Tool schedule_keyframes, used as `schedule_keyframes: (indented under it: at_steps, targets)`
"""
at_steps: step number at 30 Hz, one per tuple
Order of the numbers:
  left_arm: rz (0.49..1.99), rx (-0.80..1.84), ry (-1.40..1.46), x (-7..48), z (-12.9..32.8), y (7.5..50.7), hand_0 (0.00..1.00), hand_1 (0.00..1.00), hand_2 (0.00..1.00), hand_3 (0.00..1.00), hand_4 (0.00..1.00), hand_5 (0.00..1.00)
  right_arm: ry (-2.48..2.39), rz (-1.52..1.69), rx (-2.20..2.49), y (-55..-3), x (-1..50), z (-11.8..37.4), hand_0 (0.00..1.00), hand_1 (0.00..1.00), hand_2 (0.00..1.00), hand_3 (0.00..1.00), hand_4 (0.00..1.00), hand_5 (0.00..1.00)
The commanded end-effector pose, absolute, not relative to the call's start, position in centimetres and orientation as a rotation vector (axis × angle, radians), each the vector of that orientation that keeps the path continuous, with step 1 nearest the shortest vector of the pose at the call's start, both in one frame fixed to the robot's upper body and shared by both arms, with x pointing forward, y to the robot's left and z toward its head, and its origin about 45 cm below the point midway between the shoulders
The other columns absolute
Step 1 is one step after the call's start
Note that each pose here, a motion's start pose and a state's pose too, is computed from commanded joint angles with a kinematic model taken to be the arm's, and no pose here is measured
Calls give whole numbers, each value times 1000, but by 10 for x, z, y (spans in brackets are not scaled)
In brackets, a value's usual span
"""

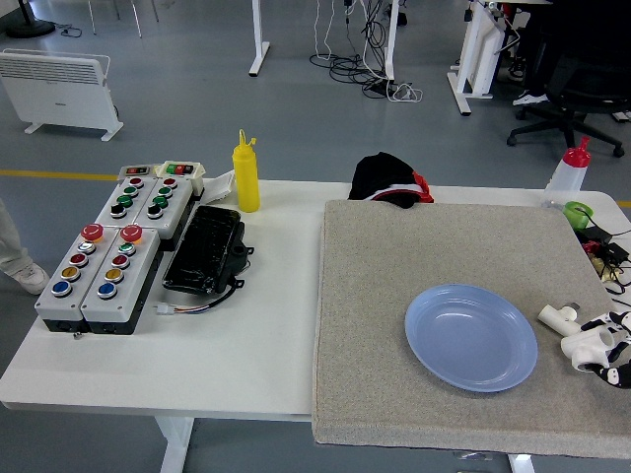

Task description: Pick pipe place plate twice

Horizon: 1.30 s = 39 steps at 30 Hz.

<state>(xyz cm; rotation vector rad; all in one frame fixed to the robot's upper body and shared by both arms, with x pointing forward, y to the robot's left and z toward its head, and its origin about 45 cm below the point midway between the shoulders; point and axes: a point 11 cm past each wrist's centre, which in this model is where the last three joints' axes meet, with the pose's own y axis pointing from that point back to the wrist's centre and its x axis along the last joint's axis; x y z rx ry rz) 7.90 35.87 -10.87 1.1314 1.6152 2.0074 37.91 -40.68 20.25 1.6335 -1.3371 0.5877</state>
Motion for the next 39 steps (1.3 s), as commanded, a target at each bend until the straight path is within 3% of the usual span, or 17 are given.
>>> schedule_keyframes:
  at_steps: [14, 27, 28, 33, 34, 39]
  targets:
    - [2007, 1127, 1618, 79, -109, 358, 707, 675, 666, 673, 488, 998, -1493, 664, 1706, -398, 387, 246, 245, 376, 463, 567, 569, 142]
    - [2007, 1137, 1617, 77, -109, 359, 707, 675, 666, 674, 488, 998, -1331, 743, 1882, -324, 388, 239, 257, 373, 462, 562, 561, 140]
    - [2006, 1138, 1618, 76, -109, 359, 707, 675, 666, 675, 489, 998, -1303, 755, 1890, -317, 387, 235, 307, 378, 466, 564, 561, 140]
    - [2007, 1133, 1621, 76, -109, 358, 707, 675, 666, 675, 489, 998, -1212, 801, 1920, -294, 388, 226, 307, 378, 466, 564, 561, 140]
    - [2008, 1131, 1621, 77, -109, 358, 707, 674, 666, 676, 489, 998, -1201, 807, 1924, -291, 388, 225, 495, 476, 491, 588, 576, 157]
    - [2008, 1131, 1622, 77, -109, 358, 707, 674, 666, 676, 489, 998, -1105, 851, 1923, -276, 389, 217, 495, 476, 491, 588, 576, 157]
